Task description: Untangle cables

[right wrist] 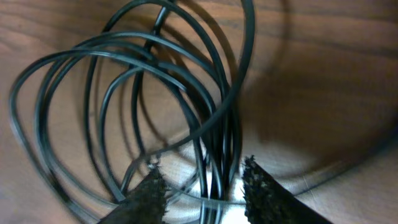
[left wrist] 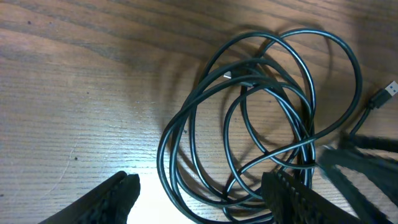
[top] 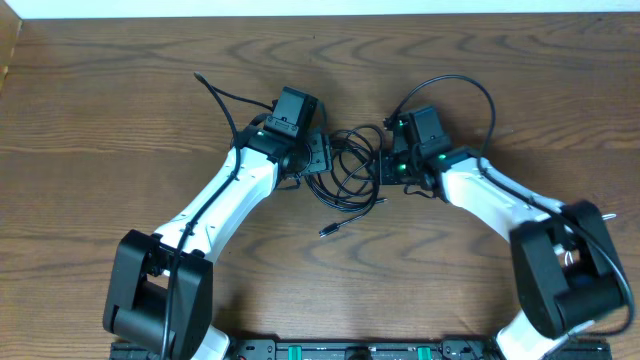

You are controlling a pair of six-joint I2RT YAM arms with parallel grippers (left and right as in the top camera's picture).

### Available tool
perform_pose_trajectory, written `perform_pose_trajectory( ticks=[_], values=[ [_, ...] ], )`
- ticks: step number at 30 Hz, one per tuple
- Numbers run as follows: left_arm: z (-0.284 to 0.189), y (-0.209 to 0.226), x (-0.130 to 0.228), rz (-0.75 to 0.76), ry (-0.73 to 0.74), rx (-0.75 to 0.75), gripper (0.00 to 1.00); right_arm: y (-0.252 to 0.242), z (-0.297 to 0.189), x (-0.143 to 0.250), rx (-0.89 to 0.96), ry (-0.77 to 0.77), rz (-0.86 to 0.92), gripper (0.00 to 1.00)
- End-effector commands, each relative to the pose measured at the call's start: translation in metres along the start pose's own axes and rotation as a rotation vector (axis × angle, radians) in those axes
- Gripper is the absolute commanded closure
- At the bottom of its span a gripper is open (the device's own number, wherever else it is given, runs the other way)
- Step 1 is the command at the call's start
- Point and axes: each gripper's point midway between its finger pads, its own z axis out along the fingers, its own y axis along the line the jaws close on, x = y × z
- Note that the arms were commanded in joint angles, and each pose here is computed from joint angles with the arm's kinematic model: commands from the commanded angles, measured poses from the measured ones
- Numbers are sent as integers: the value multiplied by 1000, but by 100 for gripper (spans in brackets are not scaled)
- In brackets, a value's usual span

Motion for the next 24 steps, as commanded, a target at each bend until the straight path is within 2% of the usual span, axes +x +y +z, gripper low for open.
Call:
perform_pose_trajectory(
  ticks=[1,8,10,14,16,20,24],
  values=[
    [5,3,3,-24,13,-18,30,5,12,4,-41,14,-34,52],
    [8,5,5,-24,22,-24,30,16,12,-11,-98,-36,113,51],
    [11,6,7,-25,31,-29,30,17,12,-14,-105,-44,192,53],
    [20,10,11,-27,55,-44,30,20,12,-21,-121,-70,209,56],
    [27,12,15,-29,74,-55,30,22,11,-25,-129,-85,203,64],
    [41,18,23,-65,111,-77,30,26,10,-33,-148,-118,191,97],
    [54,24,31,-91,148,-103,30,27,9,-37,-154,-131,187,99]
  ],
)
